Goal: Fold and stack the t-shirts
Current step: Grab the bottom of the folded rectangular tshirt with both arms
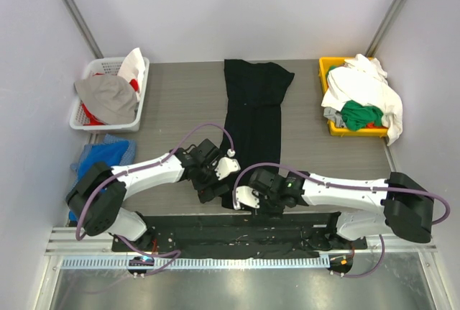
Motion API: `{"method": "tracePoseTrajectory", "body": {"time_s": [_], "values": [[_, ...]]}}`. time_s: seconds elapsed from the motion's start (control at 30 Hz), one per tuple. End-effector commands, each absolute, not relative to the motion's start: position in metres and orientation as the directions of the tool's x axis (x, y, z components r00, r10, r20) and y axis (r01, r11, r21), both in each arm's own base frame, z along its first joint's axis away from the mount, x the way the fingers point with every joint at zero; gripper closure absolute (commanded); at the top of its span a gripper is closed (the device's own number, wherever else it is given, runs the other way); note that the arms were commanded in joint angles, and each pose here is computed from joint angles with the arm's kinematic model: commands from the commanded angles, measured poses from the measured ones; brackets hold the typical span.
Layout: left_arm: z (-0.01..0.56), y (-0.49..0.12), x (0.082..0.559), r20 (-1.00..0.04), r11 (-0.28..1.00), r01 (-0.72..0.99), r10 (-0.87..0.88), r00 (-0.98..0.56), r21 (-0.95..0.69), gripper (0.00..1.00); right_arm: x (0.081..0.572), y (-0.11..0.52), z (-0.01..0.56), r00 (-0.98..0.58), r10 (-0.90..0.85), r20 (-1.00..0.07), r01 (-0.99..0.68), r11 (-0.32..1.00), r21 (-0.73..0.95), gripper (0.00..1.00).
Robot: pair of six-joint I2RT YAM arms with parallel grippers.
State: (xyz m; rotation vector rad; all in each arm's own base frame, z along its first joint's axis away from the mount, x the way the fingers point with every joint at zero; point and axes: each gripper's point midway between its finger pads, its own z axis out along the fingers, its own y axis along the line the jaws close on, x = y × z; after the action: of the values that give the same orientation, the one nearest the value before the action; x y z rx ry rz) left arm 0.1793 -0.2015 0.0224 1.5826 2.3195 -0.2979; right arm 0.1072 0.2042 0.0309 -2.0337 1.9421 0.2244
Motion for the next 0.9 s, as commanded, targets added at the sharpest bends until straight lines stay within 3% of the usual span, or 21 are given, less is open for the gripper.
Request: {"method": "tracePoseTrajectory", "body": {"time_s": [0.0, 0.63, 0.83, 0.87], "values": [[0.033, -0.214, 0.189, -0.422, 0.360, 0.933, 0.848, -0.321, 0.015, 0.00, 0.115, 0.214, 0.030, 0.092, -0.931, -0.352, -0.986, -0.037, -0.162, 0.41], [0.030, -0.226, 0.196, -0.430, 0.346, 0.938, 0.847, -0.312, 0.000, 0.03, 0.122, 0.218, 0.026, 0.094, -0.932, -0.349, -0.983, -0.030, -0.183, 0.56], [0.025, -0.231, 0.194, -0.422, 0.336, 0.941, 0.850, -0.317, -0.030, 0.10, 0.122, 0.216, 0.026, 0.086, -0.934, -0.347, -0.983, -0.023, -0.181, 0.60], [0.024, -0.231, 0.193, -0.421, 0.334, 0.942, 0.850, -0.317, -0.037, 0.16, 0.122, 0.217, 0.026, 0.086, -0.934, -0.348, -0.983, -0.023, -0.182, 0.62]]}}
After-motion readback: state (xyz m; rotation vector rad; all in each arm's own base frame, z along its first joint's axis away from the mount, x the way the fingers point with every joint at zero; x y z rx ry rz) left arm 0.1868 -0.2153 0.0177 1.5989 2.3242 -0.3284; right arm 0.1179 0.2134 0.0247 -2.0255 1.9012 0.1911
